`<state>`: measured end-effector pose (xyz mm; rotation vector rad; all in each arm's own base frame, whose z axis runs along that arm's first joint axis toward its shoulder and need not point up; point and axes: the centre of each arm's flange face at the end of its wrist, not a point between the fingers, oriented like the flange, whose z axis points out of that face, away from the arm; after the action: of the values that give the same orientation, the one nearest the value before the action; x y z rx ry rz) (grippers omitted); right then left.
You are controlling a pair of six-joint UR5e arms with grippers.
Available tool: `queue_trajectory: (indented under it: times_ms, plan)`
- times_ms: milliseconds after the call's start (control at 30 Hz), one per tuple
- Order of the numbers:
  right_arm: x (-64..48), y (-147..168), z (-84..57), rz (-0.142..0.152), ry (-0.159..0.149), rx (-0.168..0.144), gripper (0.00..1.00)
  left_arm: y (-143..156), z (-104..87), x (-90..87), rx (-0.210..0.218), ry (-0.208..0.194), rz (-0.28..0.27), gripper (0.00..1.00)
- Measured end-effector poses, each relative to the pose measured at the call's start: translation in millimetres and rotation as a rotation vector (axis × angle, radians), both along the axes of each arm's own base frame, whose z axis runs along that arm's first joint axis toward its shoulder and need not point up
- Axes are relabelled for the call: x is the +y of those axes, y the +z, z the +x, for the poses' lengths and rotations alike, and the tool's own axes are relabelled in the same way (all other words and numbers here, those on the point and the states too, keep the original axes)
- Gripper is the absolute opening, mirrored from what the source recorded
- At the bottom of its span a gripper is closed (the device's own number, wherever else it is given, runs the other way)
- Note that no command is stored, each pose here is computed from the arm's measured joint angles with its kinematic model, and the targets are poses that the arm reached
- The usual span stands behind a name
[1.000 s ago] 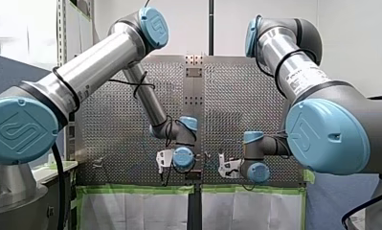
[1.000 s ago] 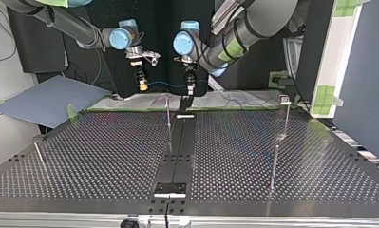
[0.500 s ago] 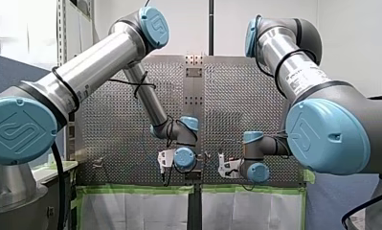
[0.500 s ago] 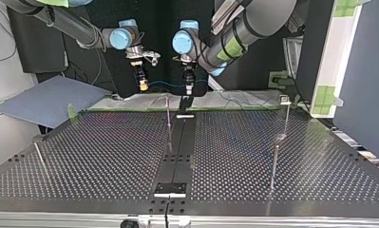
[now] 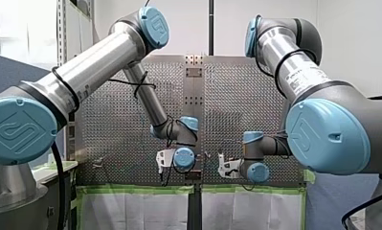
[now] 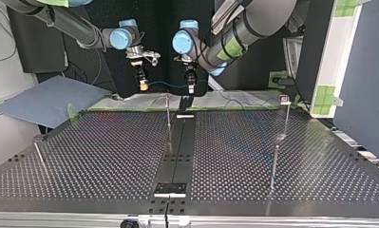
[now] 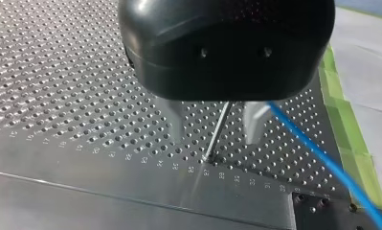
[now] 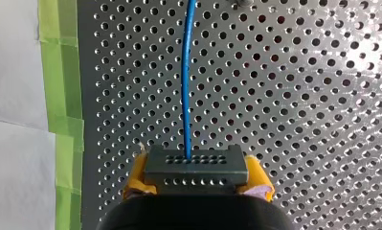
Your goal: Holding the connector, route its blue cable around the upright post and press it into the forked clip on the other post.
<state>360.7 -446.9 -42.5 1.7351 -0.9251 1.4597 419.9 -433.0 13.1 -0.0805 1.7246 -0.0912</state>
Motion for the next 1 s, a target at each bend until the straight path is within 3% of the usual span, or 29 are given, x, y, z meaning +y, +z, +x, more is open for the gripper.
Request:
queue_trajectory:
  times_ms: [67,633,1000]
  plan:
    - [0.1,0,0.1,0.0,0.0,0.0,0.0,0,0.0,0.0,0.0,-0.001,0.008,0.02]
    - [-0.5,0,-0.5,0.0,-0.001,-0.003,0.0,0,-1.4,-1.4,0.001,-0.01,0.03,0.02]
    - [-7.6,1,-6.8,-0.008,-0.016,-0.015,0.0,1,-17.8,-18.8,-0.013,-0.054,0.062,0.02]
